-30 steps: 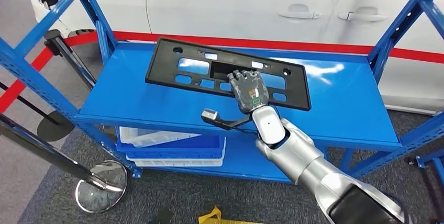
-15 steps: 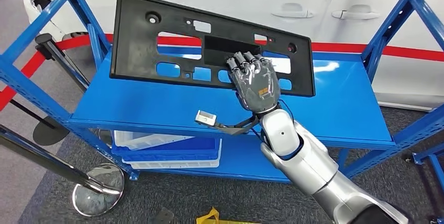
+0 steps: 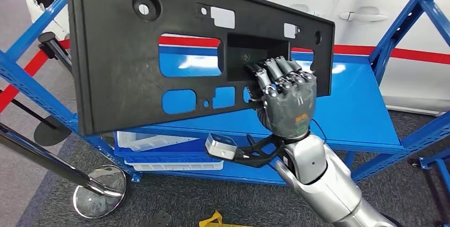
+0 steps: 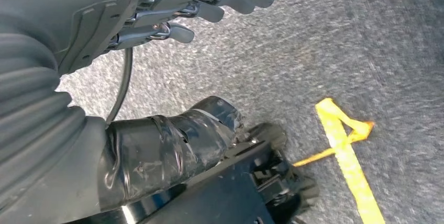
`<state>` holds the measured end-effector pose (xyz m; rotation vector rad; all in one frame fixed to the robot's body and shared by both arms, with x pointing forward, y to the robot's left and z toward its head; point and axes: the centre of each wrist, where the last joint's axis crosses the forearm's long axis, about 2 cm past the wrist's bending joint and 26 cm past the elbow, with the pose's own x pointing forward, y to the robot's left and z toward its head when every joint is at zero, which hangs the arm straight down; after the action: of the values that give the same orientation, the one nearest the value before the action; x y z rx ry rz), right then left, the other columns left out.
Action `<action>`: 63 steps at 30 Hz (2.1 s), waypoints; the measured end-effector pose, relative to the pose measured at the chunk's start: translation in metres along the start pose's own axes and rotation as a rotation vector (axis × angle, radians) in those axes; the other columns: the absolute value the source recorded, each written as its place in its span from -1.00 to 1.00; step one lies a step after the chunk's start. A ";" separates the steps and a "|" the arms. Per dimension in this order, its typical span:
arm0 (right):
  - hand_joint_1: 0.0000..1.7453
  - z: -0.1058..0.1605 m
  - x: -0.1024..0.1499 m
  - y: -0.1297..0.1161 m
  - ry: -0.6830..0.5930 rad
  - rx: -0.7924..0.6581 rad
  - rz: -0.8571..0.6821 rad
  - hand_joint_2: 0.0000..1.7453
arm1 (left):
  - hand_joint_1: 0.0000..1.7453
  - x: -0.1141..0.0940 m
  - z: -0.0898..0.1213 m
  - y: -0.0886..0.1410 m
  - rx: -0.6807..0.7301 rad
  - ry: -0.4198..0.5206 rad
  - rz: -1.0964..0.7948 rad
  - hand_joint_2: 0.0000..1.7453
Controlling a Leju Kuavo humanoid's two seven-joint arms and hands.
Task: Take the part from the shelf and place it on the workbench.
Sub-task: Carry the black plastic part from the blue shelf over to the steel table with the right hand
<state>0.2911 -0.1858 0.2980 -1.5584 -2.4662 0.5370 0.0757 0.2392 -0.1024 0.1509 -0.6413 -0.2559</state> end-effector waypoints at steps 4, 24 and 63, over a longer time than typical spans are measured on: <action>1.00 0.001 0.004 -0.015 0.013 0.021 -0.147 1.00 | -1.00 -0.003 -0.001 0.007 -0.021 -0.005 -0.003 1.00; 1.00 0.017 0.015 -0.042 -0.017 0.036 -0.295 1.00 | -1.00 0.002 -0.007 0.020 -0.005 -0.013 -0.054 1.00; 1.00 0.021 0.017 -0.042 -0.049 0.032 -0.251 1.00 | -1.00 -0.001 -0.006 0.022 0.001 -0.002 -0.030 1.00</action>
<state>0.2418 -0.1915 0.2940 -1.2128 -2.6225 0.5742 0.0834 0.2610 -0.1029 0.1613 -0.6415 -0.2851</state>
